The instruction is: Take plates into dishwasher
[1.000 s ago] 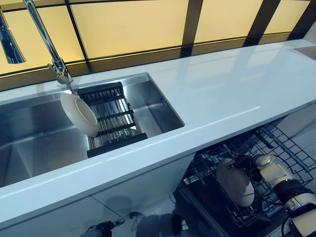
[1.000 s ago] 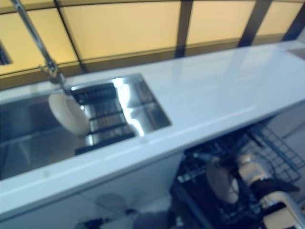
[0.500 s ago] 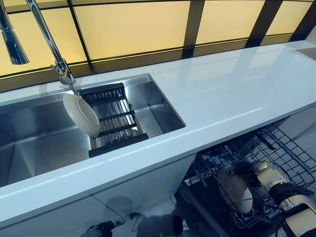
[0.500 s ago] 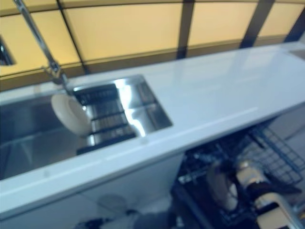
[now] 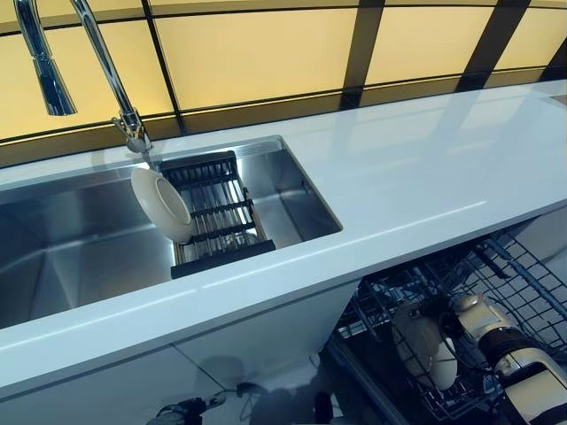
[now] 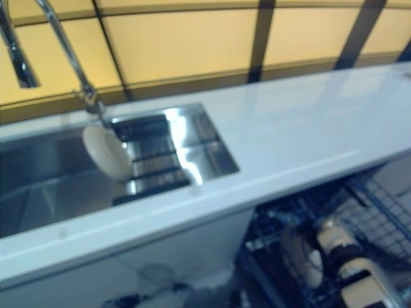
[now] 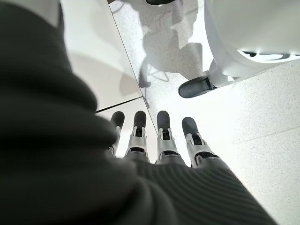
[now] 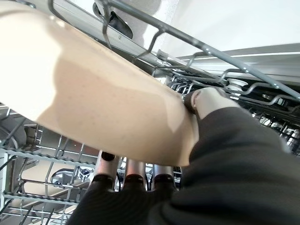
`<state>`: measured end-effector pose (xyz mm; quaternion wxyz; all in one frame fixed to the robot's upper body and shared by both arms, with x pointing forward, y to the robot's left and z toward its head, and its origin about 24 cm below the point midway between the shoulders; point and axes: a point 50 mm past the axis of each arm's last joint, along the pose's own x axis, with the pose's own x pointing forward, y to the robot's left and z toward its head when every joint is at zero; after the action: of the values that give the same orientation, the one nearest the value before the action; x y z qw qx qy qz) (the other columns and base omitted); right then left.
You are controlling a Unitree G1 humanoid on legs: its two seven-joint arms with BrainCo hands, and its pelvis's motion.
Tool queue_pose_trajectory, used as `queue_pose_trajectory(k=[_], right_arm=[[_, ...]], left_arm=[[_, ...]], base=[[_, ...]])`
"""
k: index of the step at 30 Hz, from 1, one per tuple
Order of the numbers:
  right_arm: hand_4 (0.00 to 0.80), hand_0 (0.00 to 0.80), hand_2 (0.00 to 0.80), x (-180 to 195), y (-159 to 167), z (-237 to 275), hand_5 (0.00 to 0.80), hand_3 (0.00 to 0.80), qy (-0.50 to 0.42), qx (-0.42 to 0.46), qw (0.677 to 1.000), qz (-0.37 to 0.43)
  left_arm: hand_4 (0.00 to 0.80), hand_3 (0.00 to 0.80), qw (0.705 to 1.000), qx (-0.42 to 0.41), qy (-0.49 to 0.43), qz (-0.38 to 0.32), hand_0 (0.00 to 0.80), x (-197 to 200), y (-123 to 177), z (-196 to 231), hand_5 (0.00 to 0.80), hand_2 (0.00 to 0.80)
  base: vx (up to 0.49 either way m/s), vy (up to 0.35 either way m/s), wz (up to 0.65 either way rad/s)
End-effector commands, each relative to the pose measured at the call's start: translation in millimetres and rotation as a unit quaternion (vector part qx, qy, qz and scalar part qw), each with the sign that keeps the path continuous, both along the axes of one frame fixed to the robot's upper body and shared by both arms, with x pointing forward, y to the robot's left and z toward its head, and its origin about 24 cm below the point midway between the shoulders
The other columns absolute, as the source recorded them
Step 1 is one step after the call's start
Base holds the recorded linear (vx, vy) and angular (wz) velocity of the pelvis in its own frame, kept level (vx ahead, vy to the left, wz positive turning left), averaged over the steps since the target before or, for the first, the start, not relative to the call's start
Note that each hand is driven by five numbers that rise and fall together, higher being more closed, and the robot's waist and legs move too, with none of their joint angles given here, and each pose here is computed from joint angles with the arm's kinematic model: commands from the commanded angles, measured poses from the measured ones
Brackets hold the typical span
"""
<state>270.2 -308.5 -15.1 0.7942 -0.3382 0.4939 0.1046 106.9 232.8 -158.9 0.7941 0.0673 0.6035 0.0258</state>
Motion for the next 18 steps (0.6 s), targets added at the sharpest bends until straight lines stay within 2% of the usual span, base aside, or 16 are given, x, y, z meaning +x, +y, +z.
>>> queue_pose_trajectory(k=[1,2,3,4,18], right_arm=[[0.307,0.307,0.307,29.9,4.0,24.3,0.307,0.307,-0.044,-0.027,0.999,0.013],[0.122,0.122,0.122,30.2,3.7,25.3,0.122,0.122,-0.044,-0.027,0.999,0.012],[0.082,0.082,0.082,29.9,2.9,25.6,0.082,0.082,-0.045,-0.028,0.999,0.013],[0.000,0.000,0.000,30.2,2.5,26.5,0.000,0.000,-0.046,-0.030,0.998,0.014],[0.000,0.000,0.000,30.9,-16.5,53.4,0.000,0.000,-0.055,-0.043,0.997,0.018]], left_arm=[[0.000,0.000,0.999,0.027,-0.008,-0.034,0.000,20.0,13.8,8.4,0.000,0.000],[0.000,0.000,0.999,0.027,-0.008,-0.035,0.000,20.1,13.6,8.4,0.000,0.000],[0.000,0.000,0.999,0.027,-0.008,-0.034,0.000,20.0,13.9,8.4,0.000,0.000],[0.000,0.000,0.999,0.026,-0.009,-0.034,0.000,20.4,13.7,8.5,0.000,0.000],[0.000,0.000,0.999,0.035,-0.008,-0.023,0.000,18.2,20.1,9.6,0.000,0.000]], base=[[0.000,0.000,0.00],[0.000,0.000,0.00],[0.000,0.000,0.00],[0.000,0.000,0.00],[0.000,0.000,0.00]])
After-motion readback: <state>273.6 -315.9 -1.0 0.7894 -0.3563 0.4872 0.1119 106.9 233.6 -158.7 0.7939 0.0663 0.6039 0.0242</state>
